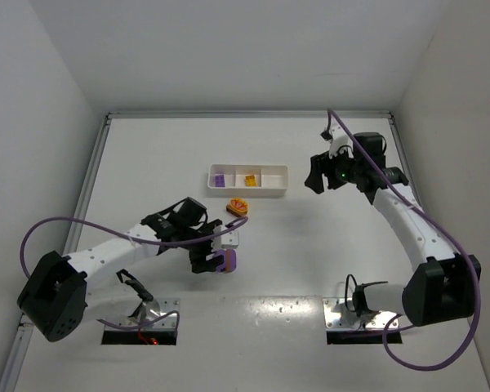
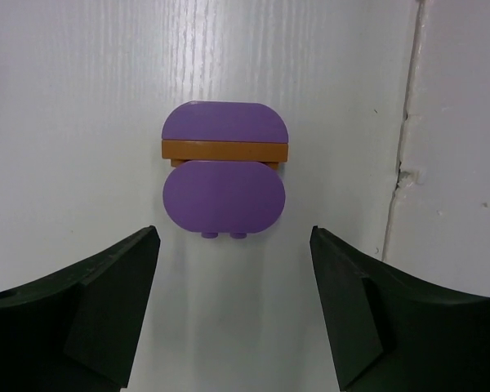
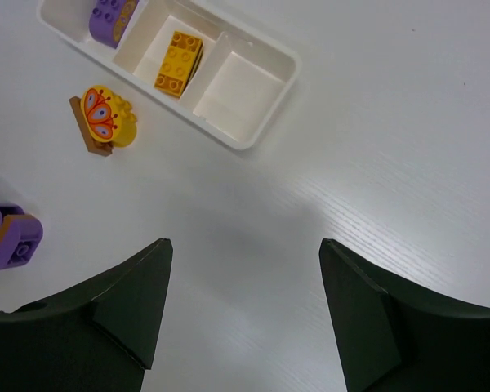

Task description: Sort the legos into containers by color

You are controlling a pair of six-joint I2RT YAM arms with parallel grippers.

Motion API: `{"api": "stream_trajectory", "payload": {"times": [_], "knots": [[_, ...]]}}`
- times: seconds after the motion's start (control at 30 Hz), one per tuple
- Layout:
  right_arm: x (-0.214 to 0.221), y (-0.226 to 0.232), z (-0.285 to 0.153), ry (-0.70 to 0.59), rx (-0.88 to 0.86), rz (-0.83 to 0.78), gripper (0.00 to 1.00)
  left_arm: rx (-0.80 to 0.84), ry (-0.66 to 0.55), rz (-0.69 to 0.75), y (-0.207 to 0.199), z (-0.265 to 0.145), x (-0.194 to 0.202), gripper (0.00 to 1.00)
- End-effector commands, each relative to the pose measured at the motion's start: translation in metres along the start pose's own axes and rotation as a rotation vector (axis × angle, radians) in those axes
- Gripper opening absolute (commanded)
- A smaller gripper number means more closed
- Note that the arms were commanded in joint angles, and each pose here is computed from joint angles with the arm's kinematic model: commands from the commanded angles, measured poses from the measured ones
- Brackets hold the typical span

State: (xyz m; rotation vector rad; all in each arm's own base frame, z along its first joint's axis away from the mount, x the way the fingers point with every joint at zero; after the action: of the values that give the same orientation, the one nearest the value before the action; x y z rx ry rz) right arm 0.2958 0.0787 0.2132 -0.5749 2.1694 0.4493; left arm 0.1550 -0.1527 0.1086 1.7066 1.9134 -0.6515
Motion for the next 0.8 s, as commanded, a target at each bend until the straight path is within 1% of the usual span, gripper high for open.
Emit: {"api": "stream_trajectory", "payload": {"times": [0.0, 0.2, 0.33, 0.53, 0.77], "knots": [[0.001, 0.002, -0.006, -0.023, -0.048, 0.001, 0.74, -0.02, -0.064, 0.072, -0.002, 0.006, -0.01, 0.81], [-0.001, -0.005, -0.008, -0.033, -0.052, 0.028, 0.74, -0.049, -0.057, 0.095, -0.003, 0.014, -0.011, 0.83], [-0.001, -0.008, -0.005, -0.026, -0.056, 0.047, 0.74, -0.087, -0.007, 0.117, -0.002, 0.02, -0.001, 0.83], [-0.001, -0.007, -0.002, -0.022, -0.075, 0.061, 0.74, -0.133, 0.037, 0.156, 0.001, 0.026, 0.01, 0.83], [0.0, -0.008, 0.001, -0.013, -0.077, 0.066, 0.74, -0.145, 0.027, 0.17, 0.003, 0.031, 0.008, 0.85]]}}
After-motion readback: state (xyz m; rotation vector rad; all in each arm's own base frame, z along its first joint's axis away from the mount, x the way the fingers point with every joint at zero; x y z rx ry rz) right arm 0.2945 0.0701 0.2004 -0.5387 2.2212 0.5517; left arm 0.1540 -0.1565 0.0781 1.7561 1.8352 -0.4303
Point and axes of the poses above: each gripper's point midway between its finger pads, its own z axis out along the fingers, its own y axis along the line the jaws close on, x = y × z, the point moved 7 cm from there along -z, back along the fingers, and after that the axes turned 1 degree about -z, right-handed, at the moved point
